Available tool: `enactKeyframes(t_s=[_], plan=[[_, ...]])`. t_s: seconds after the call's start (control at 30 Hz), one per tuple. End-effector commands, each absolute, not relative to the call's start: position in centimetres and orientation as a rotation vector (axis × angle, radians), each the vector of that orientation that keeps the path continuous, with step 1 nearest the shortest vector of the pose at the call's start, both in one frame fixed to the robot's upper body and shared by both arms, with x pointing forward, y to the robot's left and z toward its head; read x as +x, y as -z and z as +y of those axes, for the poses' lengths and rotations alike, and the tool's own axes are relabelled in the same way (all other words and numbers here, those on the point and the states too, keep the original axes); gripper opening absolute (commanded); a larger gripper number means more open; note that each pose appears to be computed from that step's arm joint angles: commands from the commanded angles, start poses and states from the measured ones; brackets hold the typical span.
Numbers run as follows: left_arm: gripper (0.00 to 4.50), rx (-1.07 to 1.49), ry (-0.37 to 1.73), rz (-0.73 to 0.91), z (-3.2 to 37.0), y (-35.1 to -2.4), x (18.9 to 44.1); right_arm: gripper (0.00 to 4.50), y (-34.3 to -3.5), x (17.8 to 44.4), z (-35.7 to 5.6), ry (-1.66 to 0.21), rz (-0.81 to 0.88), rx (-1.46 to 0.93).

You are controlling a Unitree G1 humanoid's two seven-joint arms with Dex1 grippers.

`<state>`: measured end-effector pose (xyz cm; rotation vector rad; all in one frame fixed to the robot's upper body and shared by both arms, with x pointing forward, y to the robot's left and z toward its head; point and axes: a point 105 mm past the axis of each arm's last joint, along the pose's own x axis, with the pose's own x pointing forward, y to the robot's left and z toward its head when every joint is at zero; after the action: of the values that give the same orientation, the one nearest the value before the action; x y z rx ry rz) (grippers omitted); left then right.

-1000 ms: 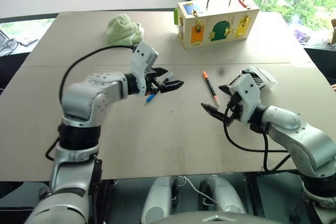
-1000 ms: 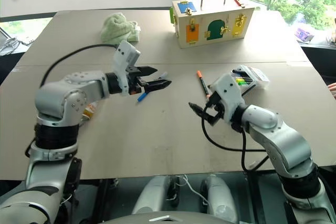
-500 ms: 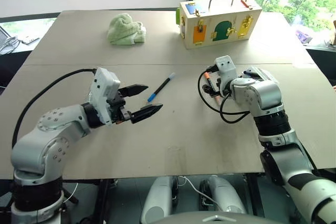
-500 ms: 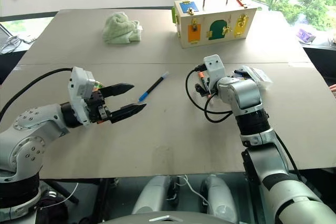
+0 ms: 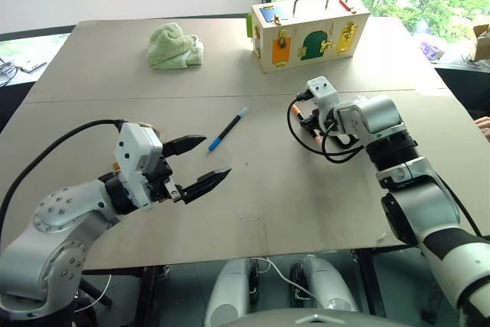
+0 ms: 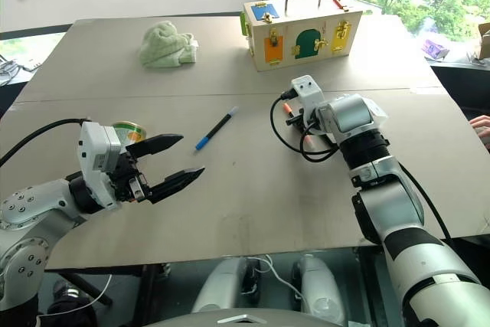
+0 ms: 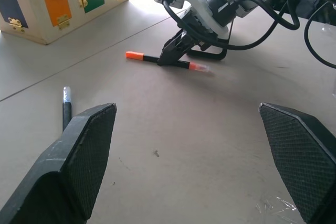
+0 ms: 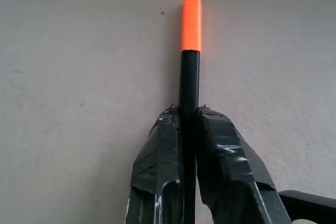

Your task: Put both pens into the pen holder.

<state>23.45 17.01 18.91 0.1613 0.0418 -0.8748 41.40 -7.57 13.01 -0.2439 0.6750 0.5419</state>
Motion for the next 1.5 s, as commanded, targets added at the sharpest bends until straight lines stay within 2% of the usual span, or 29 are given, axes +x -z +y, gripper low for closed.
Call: enactKeyframes(t_s=[0.03, 0.07, 0.2, 0.4, 0.5, 0.53, 0.6, 0.63, 0.67, 0.77, 0.83, 0.97, 1.07, 1.13, 1.2, 1.33, 1.5], plan=[[4.50, 0.190, 0.889, 0.008, 16.6, -19.4, 23.4, 0.94, -12.8, 39.8, -7.1, -0.657, 0.733, -0.254], [4.50, 0.190, 0.891, 0.011, 16.7, -19.4, 23.5, 1.17, -12.9, 39.7, -7.0, -0.673, 0.745, -0.253], [4.50, 0.191, 0.915, 0.018, 16.4, -19.2, 23.7, 3.00, -13.2, 40.6, -6.2, -0.629, 0.773, -0.255], [4.50, 0.197, 0.932, 0.015, 15.8, -19.1, 24.0, 3.00, -12.6, 42.4, -5.5, -0.567, 0.766, -0.359], [4.50, 0.197, 0.925, 0.010, 15.7, -19.2, 23.9, 2.25, -11.5, 42.7, -5.9, -0.575, 0.787, -0.379], [4.50, 0.196, 0.921, 0.008, 15.6, -19.2, 23.8, 1.68, -11.2, 42.7, -6.1, -0.583, 0.791, -0.397], [4.50, 0.191, 0.915, 0.008, 15.6, -19.2, 23.6, 0.88, -11.0, 42.7, -6.5, -0.609, 0.791, -0.430], [4.50, 0.188, 0.912, 0.007, 15.5, -19.2, 23.6, 0.29, -11.1, 42.8, -6.7, -0.622, 0.785, -0.450], [4.50, 0.182, 0.909, 0.005, 15.5, -19.2, 23.5, 0.05, -11.4, 42.9, -7.0, -0.637, 0.759, -0.476], [4.50, 0.171, 0.914, -0.011, 15.0, -19.6, 23.3, 0.05, -14.6, 43.3, -6.7, -0.699, 0.598, -0.408], [4.50, 0.165, 0.925, -0.036, 14.5, -19.9, 23.0, 0.05, -18.1, 42.6, -6.2, -0.802, 0.416, -0.337], [4.50, 0.124, 0.988, -0.066, 13.4, -20.3, 22.9, 0.05, -26.9, 38.7, -7.8, -0.929, -0.006, -0.083], [4.50, 0.104, 1.044, -0.085, 12.6, -20.9, 23.3, 0.05, -30.9, 35.9, -10.5, -0.864, -0.243, 0.013], [4.50, 0.092, 1.083, -0.096, 11.9, -21.0, 23.7, 0.05, -31.4, 34.8, -12.5, -0.776, -0.327, -0.052], [4.50, 0.084, 1.104, -0.100, 11.5, -21.0, 24.1, 0.05, -31.0, 34.4, -13.5, -0.717, -0.341, -0.139], [4.50, 0.093, 1.154, -0.099, 10.8, -20.6, 24.3, 0.05, -30.3, 33.5, -14.6, -0.679, -0.383, -0.185], [4.50, 0.068, 1.194, -0.111, 10.6, -21.0, 24.7, 0.05, -26.9, 33.4, -15.6, -0.651, -0.372, -0.295]])
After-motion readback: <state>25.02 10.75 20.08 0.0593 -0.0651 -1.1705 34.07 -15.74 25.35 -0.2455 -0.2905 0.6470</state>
